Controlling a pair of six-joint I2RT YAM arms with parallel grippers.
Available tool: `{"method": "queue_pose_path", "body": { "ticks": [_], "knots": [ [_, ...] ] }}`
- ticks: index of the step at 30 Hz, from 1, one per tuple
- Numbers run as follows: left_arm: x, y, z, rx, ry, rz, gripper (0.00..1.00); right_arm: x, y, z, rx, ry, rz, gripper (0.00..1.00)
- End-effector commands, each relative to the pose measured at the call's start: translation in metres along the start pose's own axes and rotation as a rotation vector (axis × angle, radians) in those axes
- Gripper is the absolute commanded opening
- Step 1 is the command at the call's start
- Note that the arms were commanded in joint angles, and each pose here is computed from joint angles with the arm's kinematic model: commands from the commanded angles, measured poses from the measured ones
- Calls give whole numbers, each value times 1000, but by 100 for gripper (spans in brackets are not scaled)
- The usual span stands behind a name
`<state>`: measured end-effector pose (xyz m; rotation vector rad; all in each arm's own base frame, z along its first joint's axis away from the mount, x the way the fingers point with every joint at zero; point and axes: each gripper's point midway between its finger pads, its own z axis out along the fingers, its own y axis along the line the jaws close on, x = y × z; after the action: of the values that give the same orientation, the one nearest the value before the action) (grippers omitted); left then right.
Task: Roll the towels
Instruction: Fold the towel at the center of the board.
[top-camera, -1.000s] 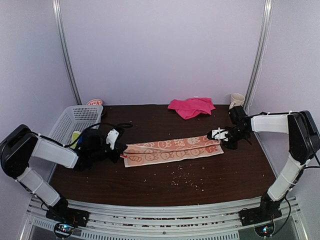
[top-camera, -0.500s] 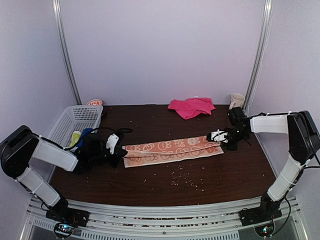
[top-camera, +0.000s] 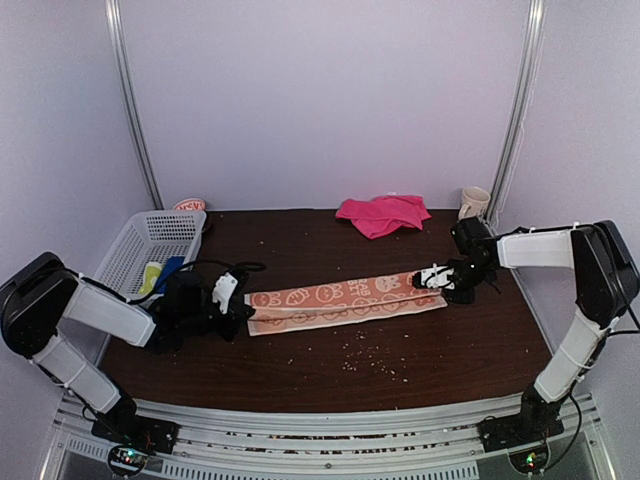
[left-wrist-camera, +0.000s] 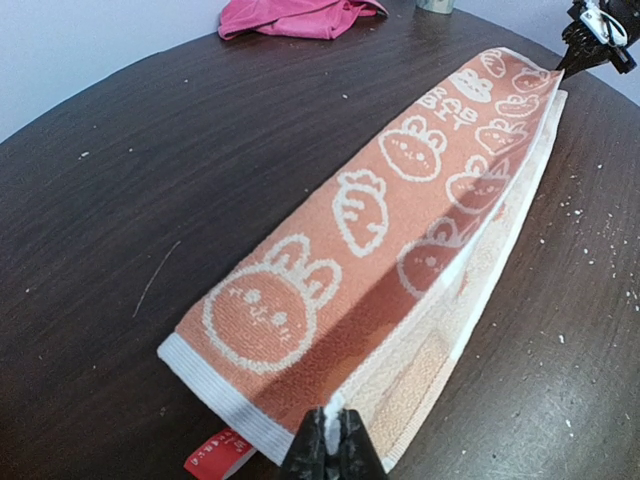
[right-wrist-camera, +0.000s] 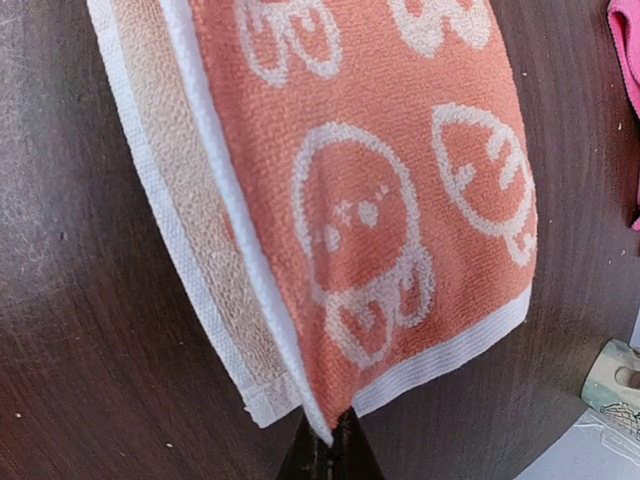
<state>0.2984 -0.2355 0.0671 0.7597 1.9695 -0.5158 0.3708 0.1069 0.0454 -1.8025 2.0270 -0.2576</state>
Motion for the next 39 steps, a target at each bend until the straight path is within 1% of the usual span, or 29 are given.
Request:
{"method": "queue_pose_path", "body": {
  "ticks": [1,5,9,13,18,22,27,31,33,35,38,39],
  "knots": [
    [-7,-4,-4,9,-27,-11,7,7,13,7,-35,47,-16,0],
    [-6,-3,-4,-2,-24,-15,15,7,18,8,-47,53,-27,4],
    [-6,-3,-5,0,-18,-16,26,7,19,8,-50,62,-32,7],
    [-3,0,-6,-22,-6,-24,30,9,24,7,-70,69,-41,12],
    [-3,8,-10,-75,1,-31,38,11,29,6,-84,85,-53,20],
    [-2,11,-11,-93,14,-38,48,11,28,3,-85,91,-57,27],
    [1,14,-16,-117,30,-52,62,13,24,-3,-81,106,-57,36],
    [-2,18,-22,-149,20,-64,75,9,17,-14,-76,102,-48,39],
    [-5,20,-25,-161,11,-65,85,7,14,-20,-83,104,-39,40],
    [-6,23,-28,-183,12,-70,92,7,12,-25,-100,111,-30,42],
    [-8,31,-32,-228,12,-80,97,5,8,-34,-116,115,-15,45],
    [-9,34,-33,-246,10,-85,98,3,5,-37,-114,107,-6,45]
  ]
}}
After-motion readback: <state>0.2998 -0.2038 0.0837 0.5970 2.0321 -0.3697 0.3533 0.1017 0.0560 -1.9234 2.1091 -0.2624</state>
